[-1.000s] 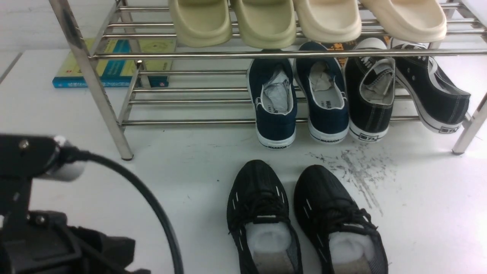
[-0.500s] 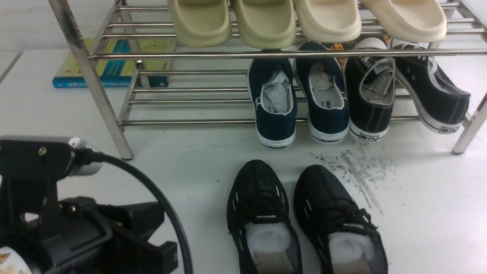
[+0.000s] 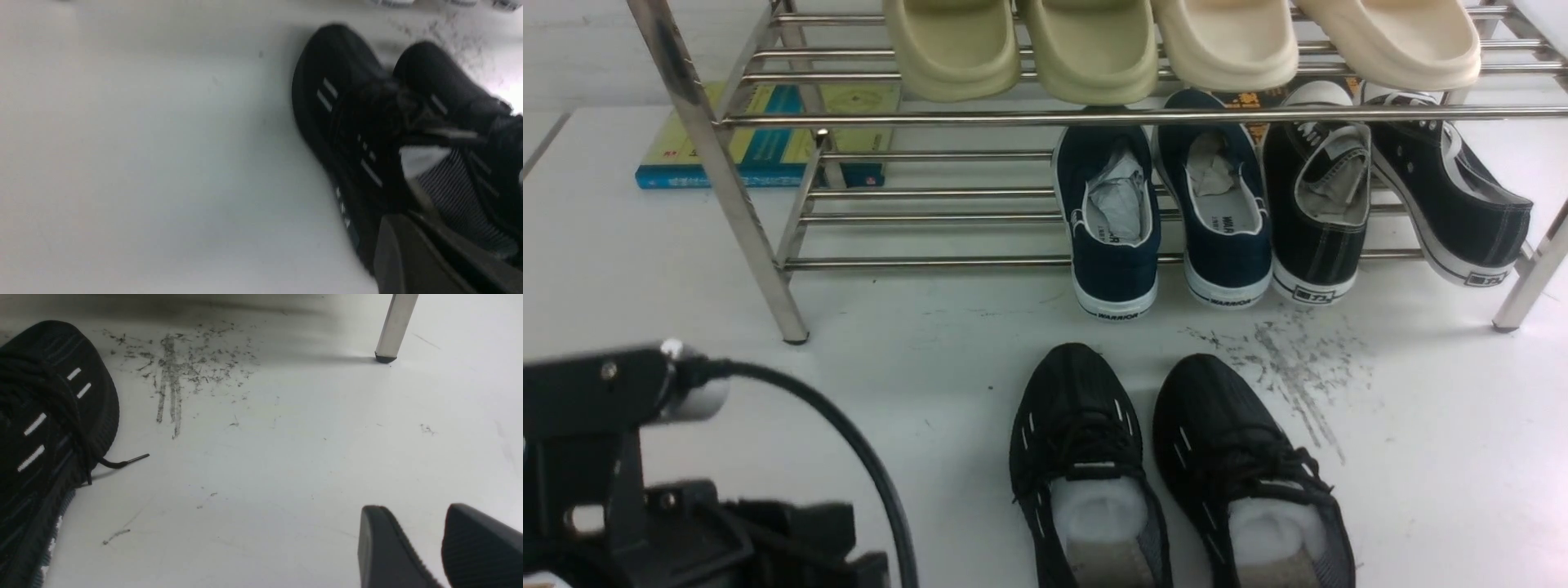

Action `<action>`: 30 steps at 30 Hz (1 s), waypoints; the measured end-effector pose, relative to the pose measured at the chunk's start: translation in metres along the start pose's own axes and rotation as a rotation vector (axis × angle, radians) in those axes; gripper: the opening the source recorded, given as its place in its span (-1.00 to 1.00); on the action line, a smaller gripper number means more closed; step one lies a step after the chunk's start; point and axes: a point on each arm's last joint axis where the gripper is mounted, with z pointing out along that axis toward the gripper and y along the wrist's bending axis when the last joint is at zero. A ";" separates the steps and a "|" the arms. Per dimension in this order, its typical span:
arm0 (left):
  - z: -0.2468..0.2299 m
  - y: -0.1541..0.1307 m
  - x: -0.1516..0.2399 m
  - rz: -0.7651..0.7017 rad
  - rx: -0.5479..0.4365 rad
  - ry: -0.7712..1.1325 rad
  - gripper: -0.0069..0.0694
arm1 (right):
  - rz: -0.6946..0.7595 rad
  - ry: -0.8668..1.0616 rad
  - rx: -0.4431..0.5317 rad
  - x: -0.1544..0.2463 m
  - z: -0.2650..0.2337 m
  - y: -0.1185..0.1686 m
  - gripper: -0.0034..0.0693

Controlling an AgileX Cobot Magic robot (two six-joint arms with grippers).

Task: Take the shoes off the shelf with your hand on the white table.

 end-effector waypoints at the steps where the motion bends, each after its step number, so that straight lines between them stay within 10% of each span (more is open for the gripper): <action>1: 0.002 0.004 0.008 -0.022 0.007 0.041 -0.76 | 0.000 0.000 0.000 0.000 0.000 0.000 -0.24; 13: 0.013 0.069 0.051 -0.173 0.204 -0.096 -0.74 | 0.000 0.000 0.000 0.000 0.000 0.000 -0.24; 30: 0.004 0.128 0.079 -0.006 -0.237 -0.402 -0.71 | 0.000 0.000 0.000 0.000 0.000 0.000 -0.24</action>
